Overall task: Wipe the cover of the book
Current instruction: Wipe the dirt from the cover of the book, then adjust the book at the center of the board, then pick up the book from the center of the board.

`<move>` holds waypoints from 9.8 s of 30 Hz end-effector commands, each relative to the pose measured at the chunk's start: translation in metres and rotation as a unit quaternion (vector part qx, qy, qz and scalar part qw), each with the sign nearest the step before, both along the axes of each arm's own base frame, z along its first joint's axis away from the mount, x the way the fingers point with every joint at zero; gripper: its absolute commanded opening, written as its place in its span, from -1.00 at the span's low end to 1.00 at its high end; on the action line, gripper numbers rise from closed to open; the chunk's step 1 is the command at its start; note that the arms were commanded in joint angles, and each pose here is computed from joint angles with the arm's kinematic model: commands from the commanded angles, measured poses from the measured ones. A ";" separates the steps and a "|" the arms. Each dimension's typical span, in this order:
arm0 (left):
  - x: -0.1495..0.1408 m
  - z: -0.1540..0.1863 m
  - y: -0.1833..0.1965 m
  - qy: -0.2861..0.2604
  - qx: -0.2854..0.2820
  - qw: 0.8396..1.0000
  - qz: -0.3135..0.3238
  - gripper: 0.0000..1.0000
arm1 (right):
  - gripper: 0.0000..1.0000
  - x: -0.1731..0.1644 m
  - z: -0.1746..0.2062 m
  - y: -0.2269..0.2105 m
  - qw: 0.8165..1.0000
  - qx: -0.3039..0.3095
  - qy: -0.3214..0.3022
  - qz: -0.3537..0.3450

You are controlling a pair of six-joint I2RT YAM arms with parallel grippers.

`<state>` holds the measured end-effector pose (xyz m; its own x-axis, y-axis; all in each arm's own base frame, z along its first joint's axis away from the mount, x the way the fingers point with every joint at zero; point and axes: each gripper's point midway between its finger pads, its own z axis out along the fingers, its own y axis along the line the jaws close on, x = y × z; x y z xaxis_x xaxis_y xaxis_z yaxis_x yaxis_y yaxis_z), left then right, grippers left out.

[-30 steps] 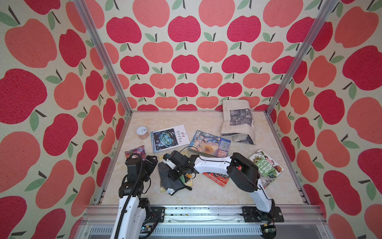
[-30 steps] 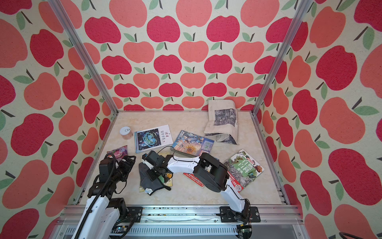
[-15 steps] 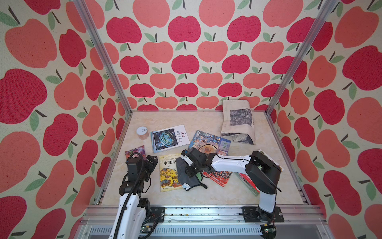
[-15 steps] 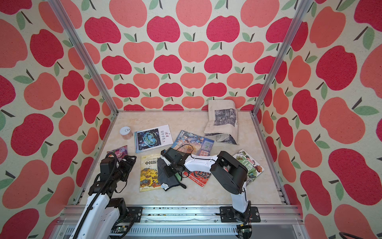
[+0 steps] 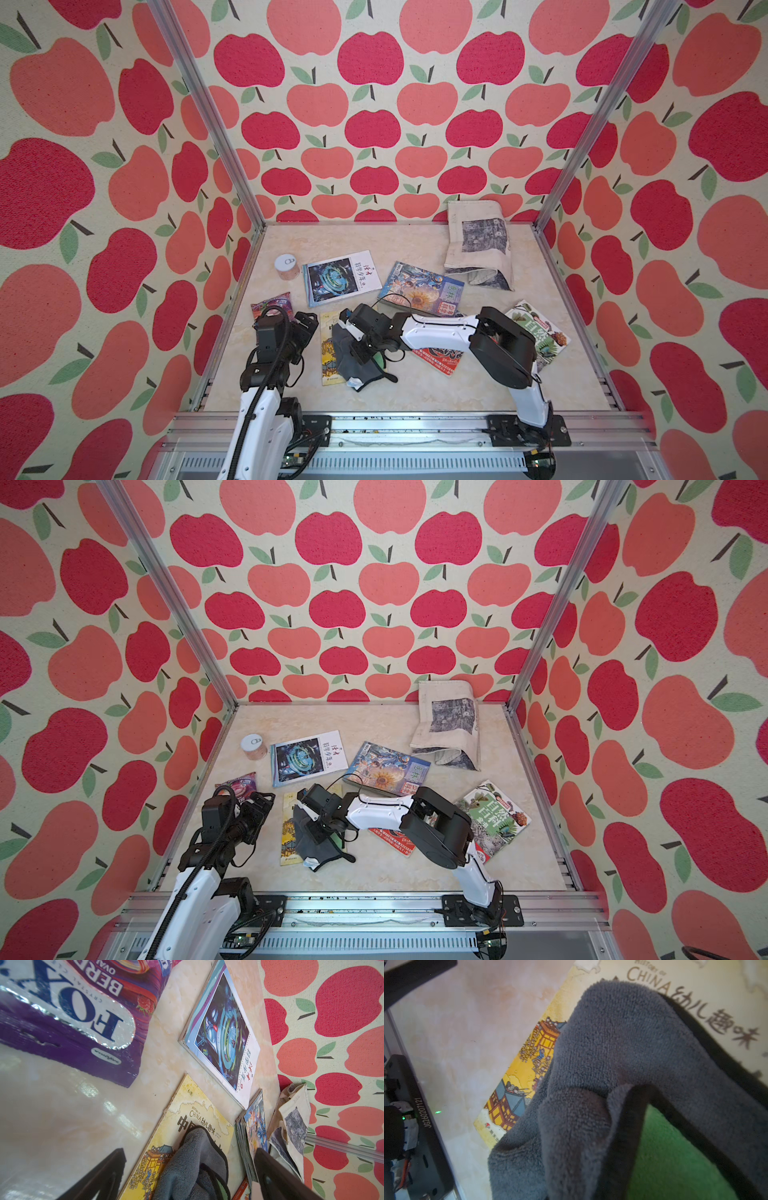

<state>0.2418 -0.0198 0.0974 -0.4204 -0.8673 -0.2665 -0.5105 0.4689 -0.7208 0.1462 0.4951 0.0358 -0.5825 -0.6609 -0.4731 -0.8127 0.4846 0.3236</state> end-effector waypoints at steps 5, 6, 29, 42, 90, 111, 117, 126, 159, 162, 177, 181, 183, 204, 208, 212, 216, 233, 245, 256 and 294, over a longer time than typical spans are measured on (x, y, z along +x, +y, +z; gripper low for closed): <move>-0.002 -0.006 -0.002 0.006 -0.009 1.000 -0.004 0.99 | -1.00 -0.028 -0.014 0.027 0.996 -0.013 0.025 0.080; -0.002 -0.006 -0.002 0.005 -0.011 1.000 -0.004 0.99 | -1.00 -0.032 -0.013 0.031 0.996 -0.008 0.026 0.090; 0.001 -0.014 -0.002 0.008 -0.036 0.999 0.006 0.99 | -1.00 -0.028 -0.015 -0.077 0.997 -0.052 -0.011 0.052; 0.006 -0.016 -0.005 0.008 -0.029 1.000 0.006 0.99 | -1.00 -0.042 -0.015 -0.097 0.997 -0.055 -0.013 0.057; 0.005 -0.005 -0.001 -0.007 -0.035 0.999 0.009 0.99 | -1.00 -0.038 -0.027 -0.126 0.997 -0.065 0.025 0.045; 0.002 0.008 -0.008 -0.010 -0.020 1.000 -0.008 0.99 | -1.00 0.083 -0.019 -0.085 0.999 -0.028 0.013 -0.034; 0.000 0.008 -0.009 -0.010 -0.020 1.000 -0.011 0.99 | -1.00 0.119 -0.022 -0.069 0.999 -0.033 0.005 -0.041; -0.001 0.008 -0.009 -0.010 -0.019 1.000 -0.011 0.99 | -1.00 0.114 -0.014 -0.013 1.000 -0.005 0.016 -0.009; -0.005 0.023 -0.001 -0.019 0.000 1.000 0.002 0.99 | -1.00 -0.019 -0.009 0.095 0.987 0.049 0.050 0.143; -0.006 0.027 0.002 -0.020 0.011 1.000 0.004 0.99 | -1.00 -0.025 -0.012 0.075 0.988 0.045 0.057 0.133; 0.017 0.054 -0.009 -0.070 0.025 0.996 -0.043 0.99 | -1.00 -0.048 0.005 -0.010 0.994 0.037 0.059 0.088; 0.022 0.062 -0.022 -0.069 0.045 0.994 -0.071 0.99 | -1.00 -0.019 0.021 -0.020 0.994 0.061 0.077 0.039; 0.021 0.060 -0.030 -0.056 0.070 0.992 -0.088 0.99 | -1.00 -0.004 0.023 -0.037 0.994 0.064 0.086 0.009; -0.042 -0.044 -0.257 0.109 0.215 0.889 -0.390 0.99 | -1.00 0.152 0.116 -0.277 0.951 0.068 -0.041 -0.297; -0.047 -0.047 -0.276 0.104 0.207 0.879 -0.417 0.99 | -1.00 0.162 0.120 -0.300 0.940 0.073 -0.041 -0.329; -0.063 -0.064 -0.280 0.143 0.208 0.858 -0.448 0.99 | -1.00 0.172 0.124 -0.322 0.927 0.074 -0.040 -0.366; -0.078 -0.076 -0.262 0.182 0.224 0.843 -0.453 0.99 | -1.00 0.176 0.131 -0.325 0.923 0.087 -0.044 -0.373; -0.078 -0.044 -0.172 0.186 0.252 0.869 -0.382 0.99 | -1.00 0.184 0.139 -0.330 0.917 0.097 -0.052 -0.383; 0.059 0.044 -0.253 -0.085 -0.025 0.949 -0.302 0.99 | -1.00 0.167 0.154 -0.339 0.910 0.118 -0.058 -0.393; 0.114 0.004 -0.320 -0.034 -0.224 0.954 -0.199 0.99 | -1.00 0.156 0.159 -0.352 0.899 0.141 -0.055 -0.410; 0.114 -0.046 -0.338 -0.059 -0.141 0.937 -0.315 -0.56 | -1.00 0.143 0.155 -0.358 0.899 0.149 -0.047 -0.409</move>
